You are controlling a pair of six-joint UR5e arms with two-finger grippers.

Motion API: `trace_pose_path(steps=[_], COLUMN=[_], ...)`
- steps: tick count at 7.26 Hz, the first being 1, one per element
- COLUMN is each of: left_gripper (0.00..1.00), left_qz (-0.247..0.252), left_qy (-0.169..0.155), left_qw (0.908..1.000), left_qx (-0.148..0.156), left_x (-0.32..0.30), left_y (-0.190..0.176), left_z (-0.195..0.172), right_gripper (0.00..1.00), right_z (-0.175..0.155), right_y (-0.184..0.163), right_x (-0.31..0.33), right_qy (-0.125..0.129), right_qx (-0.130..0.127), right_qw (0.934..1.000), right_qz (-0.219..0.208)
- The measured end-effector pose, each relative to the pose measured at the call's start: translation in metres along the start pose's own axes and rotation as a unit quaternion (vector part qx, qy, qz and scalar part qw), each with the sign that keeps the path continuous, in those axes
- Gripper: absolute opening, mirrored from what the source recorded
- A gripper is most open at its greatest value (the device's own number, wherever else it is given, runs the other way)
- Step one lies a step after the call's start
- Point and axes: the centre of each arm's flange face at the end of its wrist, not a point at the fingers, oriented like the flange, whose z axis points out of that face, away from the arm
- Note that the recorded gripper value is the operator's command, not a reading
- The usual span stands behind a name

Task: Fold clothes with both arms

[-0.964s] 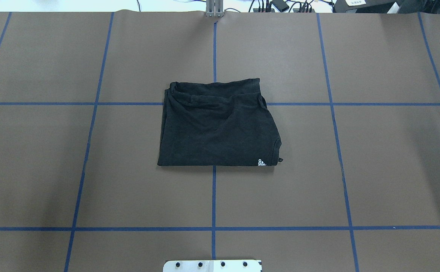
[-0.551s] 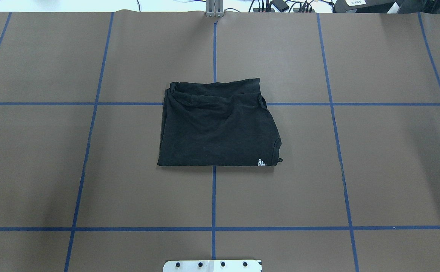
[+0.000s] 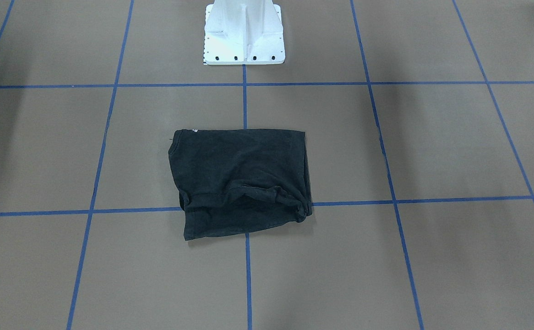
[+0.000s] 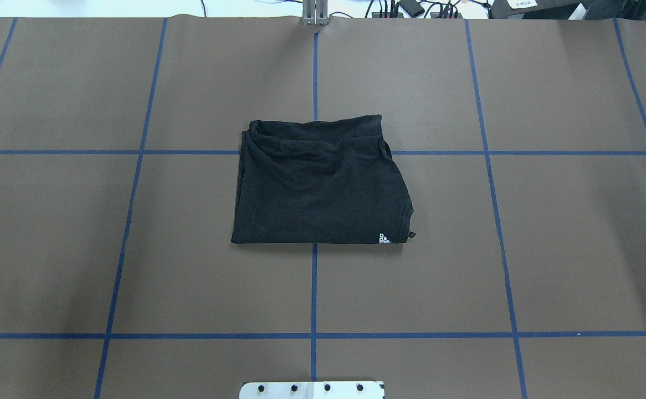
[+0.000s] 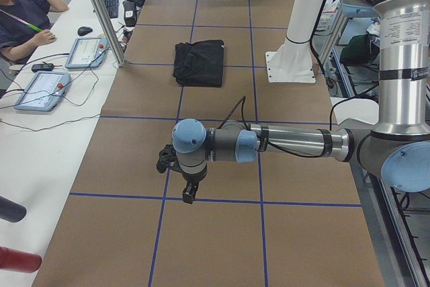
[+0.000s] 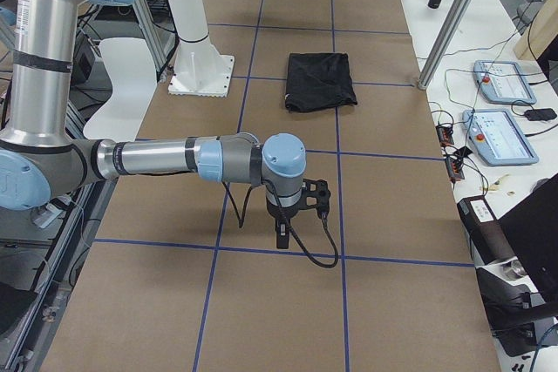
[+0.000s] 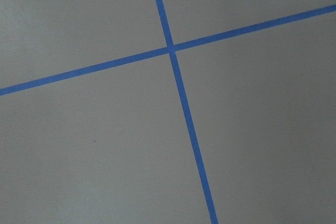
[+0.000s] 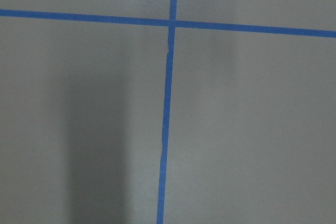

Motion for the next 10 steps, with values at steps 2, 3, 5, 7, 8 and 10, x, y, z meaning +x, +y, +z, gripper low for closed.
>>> trace_pose_path(steps=[2,3,5,7,8,10], left_gripper=[1.00,1.00,1.00,1.00,1.00,1.00], left_qz=[0.001,0.002,0.003,0.002,0.001,0.001], left_qy=[0.000,-0.001,-0.001,-0.002,-0.002,-0.002], left_qw=[1.0000,1.0000,1.0000,1.0000,1.0000,1.0000], left_qx=[0.001,0.003,0.004,0.006,0.007,0.007], left_x=[0.0010,0.0024,0.0038,0.0031,0.0025,0.0021], left_y=[0.0007,0.0014,0.0021,0.0027,0.0030,0.0032], left_z=[-0.0011,-0.0028,-0.0046,-0.0060,-0.0069,-0.0075], right_gripper=[1.00,1.00,1.00,1.00,1.00,1.00], right_z=[-0.0011,-0.0021,-0.0029,-0.0040,-0.0043,-0.0042], right_y=[-0.0001,-0.0002,-0.0004,-0.0005,-0.0003,0.0002], right_x=[-0.0010,-0.0020,-0.0027,-0.0037,-0.0040,-0.0039], right_qy=[0.000,0.000,0.000,0.000,0.000,0.000], right_qx=[0.001,0.002,0.003,0.004,0.004,0.004], right_qw=[1.0000,1.0000,1.0000,1.0000,1.0000,1.0000], right_qz=[-0.001,-0.002,-0.003,-0.004,-0.004,-0.005])
